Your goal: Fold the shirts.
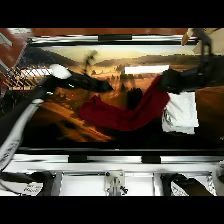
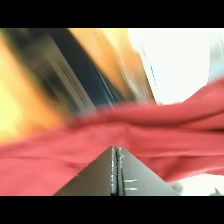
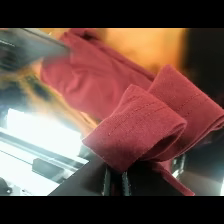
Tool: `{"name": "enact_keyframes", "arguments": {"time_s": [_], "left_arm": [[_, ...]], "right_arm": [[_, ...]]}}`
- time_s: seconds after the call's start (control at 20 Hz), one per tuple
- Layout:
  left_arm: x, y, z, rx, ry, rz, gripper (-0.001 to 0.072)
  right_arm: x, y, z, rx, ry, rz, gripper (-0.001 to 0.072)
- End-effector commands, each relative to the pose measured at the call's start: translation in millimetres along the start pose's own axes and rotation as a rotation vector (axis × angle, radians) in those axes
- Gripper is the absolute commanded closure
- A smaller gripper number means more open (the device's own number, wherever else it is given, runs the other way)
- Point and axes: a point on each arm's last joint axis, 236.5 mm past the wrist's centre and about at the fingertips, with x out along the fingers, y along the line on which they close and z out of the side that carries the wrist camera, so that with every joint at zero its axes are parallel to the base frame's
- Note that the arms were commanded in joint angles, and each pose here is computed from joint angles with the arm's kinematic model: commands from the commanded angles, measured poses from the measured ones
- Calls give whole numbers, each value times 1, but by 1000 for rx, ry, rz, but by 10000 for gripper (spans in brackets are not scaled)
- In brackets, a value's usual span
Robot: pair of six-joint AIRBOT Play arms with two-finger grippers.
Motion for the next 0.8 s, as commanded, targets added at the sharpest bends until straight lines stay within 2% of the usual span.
{"name": "enact_keyframes", "arguments": {"time_s": [0.0, 0.15, 0.3, 0.45, 0.6, 0.65, 0.7, 0.75], "left_arm": [[-147, 12, 63, 128, -257, 198, 676], [-268, 10, 86, 128, -487, 352, 675], [-344, 0, 79, 144, -599, 474, 675], [-365, -6, 60, 132, -585, 517, 675], [-355, -7, 46, 108, -523, 492, 675], [-351, -5, 44, 102, -515, 486, 675], [-346, -2, 42, 93, -505, 478, 674], [-341, 2, 38, 79, -491, 472, 675]], "right_arm": [[61, 39, 13, -41, 1, 73, 636], [133, 93, -1, -31, 75, 202, 635], [201, 124, -16, -19, 102, 254, 636], [265, 126, -34, 44, 137, 248, 635], [311, 126, -49, 187, 187, 285, 629], [321, 128, -47, 231, 175, 301, 522], [326, 131, -43, 273, 157, 322, 262], [327, 133, -34, 279, 122, 334, 152]]}}
